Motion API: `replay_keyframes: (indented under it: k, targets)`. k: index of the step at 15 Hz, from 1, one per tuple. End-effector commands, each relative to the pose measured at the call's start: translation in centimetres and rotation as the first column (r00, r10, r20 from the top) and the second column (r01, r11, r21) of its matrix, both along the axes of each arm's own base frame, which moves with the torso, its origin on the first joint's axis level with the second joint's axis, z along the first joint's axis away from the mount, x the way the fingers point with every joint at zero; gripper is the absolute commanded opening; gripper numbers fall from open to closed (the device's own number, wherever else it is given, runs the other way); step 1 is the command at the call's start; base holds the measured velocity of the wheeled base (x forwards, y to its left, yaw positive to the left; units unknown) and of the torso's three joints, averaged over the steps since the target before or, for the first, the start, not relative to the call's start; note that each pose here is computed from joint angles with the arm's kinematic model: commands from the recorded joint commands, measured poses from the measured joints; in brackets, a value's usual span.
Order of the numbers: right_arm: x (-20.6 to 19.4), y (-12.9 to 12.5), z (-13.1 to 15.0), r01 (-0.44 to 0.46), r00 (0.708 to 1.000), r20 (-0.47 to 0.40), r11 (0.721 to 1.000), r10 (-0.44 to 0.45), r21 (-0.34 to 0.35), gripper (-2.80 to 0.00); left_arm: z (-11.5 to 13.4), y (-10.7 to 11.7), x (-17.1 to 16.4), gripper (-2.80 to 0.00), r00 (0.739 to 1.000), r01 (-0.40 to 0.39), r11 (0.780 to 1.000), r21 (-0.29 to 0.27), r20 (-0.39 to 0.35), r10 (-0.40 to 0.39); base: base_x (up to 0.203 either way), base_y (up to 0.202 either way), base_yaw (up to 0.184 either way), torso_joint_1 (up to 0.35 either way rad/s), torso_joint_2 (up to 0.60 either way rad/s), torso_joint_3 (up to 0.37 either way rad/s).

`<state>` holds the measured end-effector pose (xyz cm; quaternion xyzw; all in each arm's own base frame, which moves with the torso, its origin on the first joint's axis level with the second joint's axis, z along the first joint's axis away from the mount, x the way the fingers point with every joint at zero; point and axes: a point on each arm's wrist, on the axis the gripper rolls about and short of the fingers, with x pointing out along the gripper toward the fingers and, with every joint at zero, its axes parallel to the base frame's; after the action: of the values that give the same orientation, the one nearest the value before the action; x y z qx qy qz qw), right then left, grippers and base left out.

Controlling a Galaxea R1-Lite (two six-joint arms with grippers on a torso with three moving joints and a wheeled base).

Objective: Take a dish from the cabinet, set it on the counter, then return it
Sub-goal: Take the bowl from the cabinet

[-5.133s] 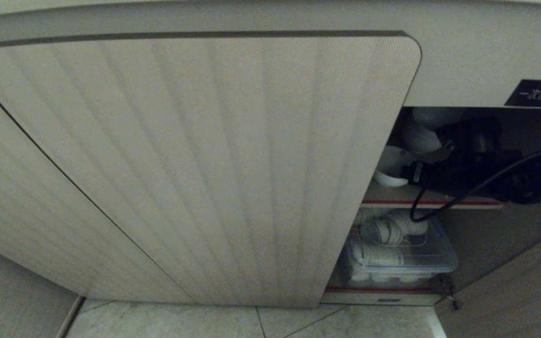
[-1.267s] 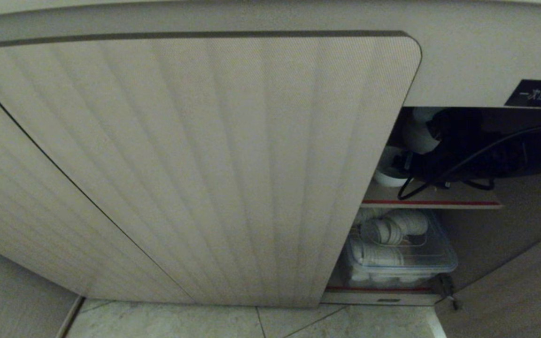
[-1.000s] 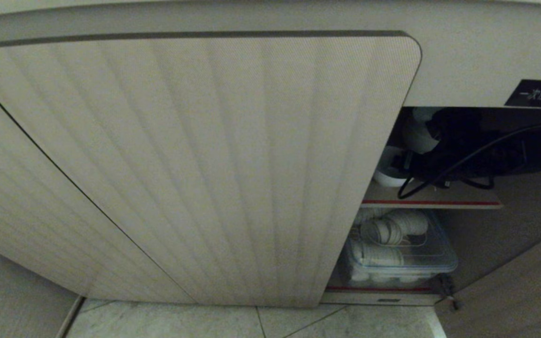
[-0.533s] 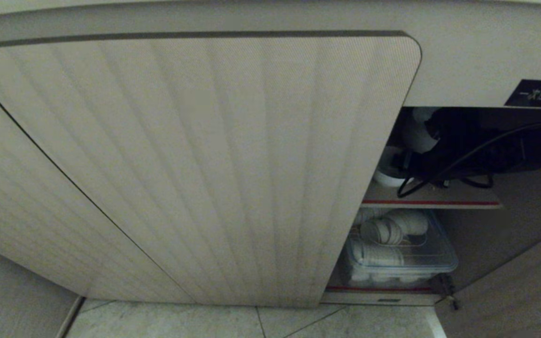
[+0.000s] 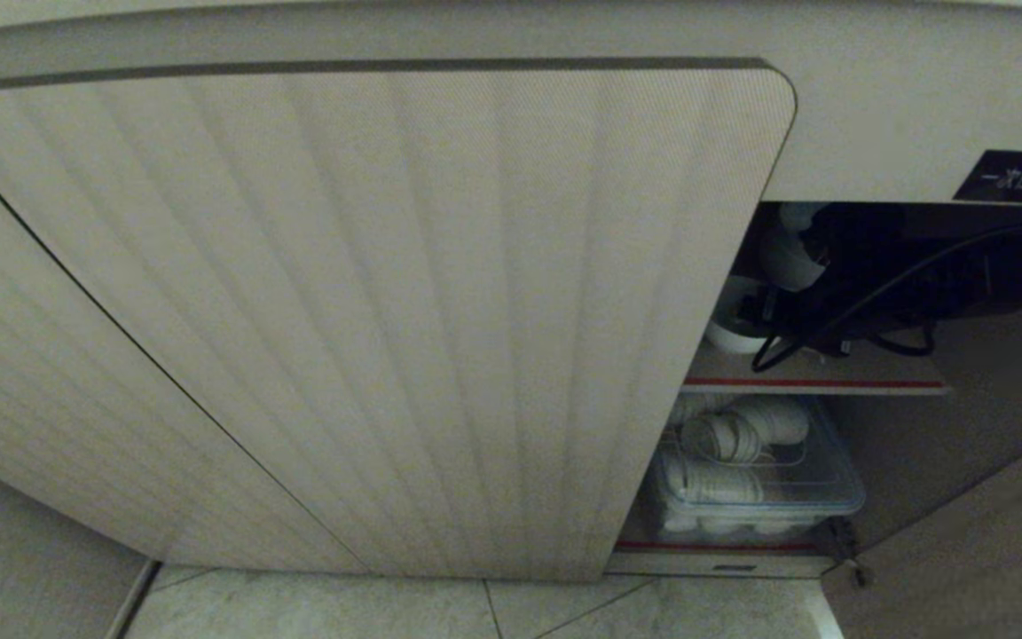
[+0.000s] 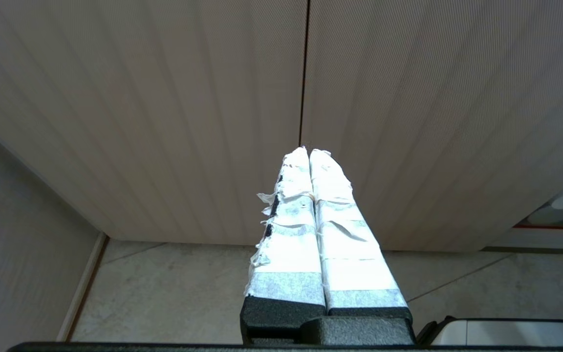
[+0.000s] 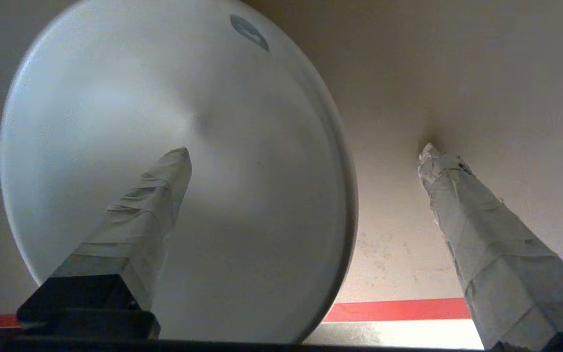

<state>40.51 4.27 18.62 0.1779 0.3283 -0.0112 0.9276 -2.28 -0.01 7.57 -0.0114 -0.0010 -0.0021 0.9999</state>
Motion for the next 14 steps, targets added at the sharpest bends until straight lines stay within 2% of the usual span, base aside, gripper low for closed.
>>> replay_keyframes:
  k: [1, 14]
  targets:
    - [0.0, 0.01, -0.1, 0.0, 1.0, -0.008, 1.0, 0.0, 0.002, 0.0, 0.01, 0.0, 0.0, -2.8, 1.0, 0.0, 1.0, 0.0, 0.001, 0.0, 0.0, 0.0, 0.0, 0.0, 0.0, 0.0]
    - [0.43, 0.05, 0.03, 0.001, 1.0, -0.007, 1.0, -0.001, 0.0, 0.0, 0.01, 0.0, 0.0, -2.8, 1.0, 0.0, 1.0, 0.0, 0.001, 0.0, 0.0, 0.0, 0.0, 0.0, 0.0, 0.0]
